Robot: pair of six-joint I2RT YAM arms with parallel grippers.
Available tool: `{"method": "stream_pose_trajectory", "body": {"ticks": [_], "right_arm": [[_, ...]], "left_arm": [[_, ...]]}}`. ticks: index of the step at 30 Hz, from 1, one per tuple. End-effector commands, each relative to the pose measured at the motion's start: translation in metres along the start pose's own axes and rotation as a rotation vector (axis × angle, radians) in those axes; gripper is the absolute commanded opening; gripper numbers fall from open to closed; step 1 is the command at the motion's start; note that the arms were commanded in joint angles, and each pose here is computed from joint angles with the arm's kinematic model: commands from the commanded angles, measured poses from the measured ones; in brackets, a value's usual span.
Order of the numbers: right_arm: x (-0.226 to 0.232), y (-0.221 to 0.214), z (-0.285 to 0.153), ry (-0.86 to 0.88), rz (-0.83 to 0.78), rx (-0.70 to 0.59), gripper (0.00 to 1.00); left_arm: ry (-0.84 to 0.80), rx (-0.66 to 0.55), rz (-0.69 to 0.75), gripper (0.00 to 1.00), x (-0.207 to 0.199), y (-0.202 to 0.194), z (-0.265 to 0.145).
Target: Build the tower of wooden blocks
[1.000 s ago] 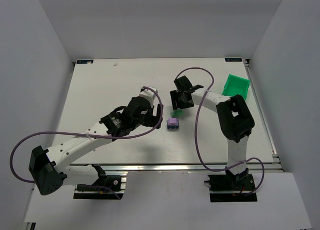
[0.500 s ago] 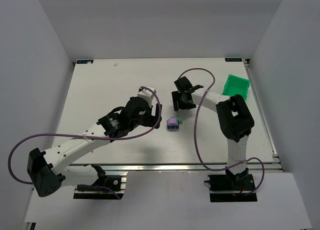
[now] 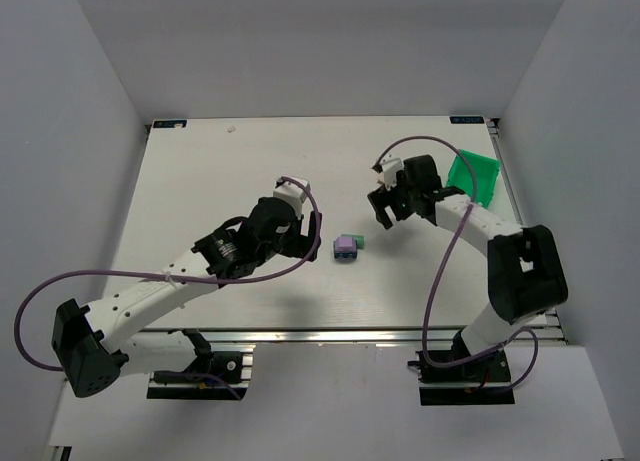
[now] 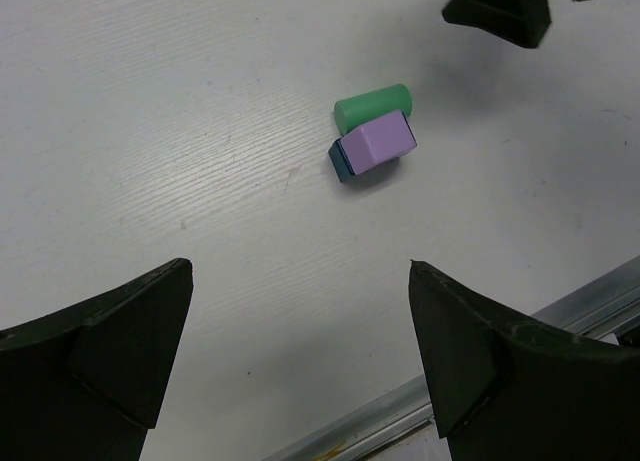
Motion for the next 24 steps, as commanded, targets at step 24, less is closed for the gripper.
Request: {"method": "stream_pose_trajectory", "body": {"ticks": [24], "right_arm": [[0.019, 0.019, -0.016, 0.711, -0.891, -0.17, 0.89]], "left_arm": [[0.052, 0.03, 0.084, 0.98, 0.004, -0.001, 0.012]]}}
Point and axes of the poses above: each gripper's point midway between its finger pads, its own z axis out along the fingers, its own x axis along the line the jaws close on, y = z × x, the point moved 8 cm from there along -z, back along the fingers, and after that the axes turned 7 degrees about z, right-handed, at the moved point
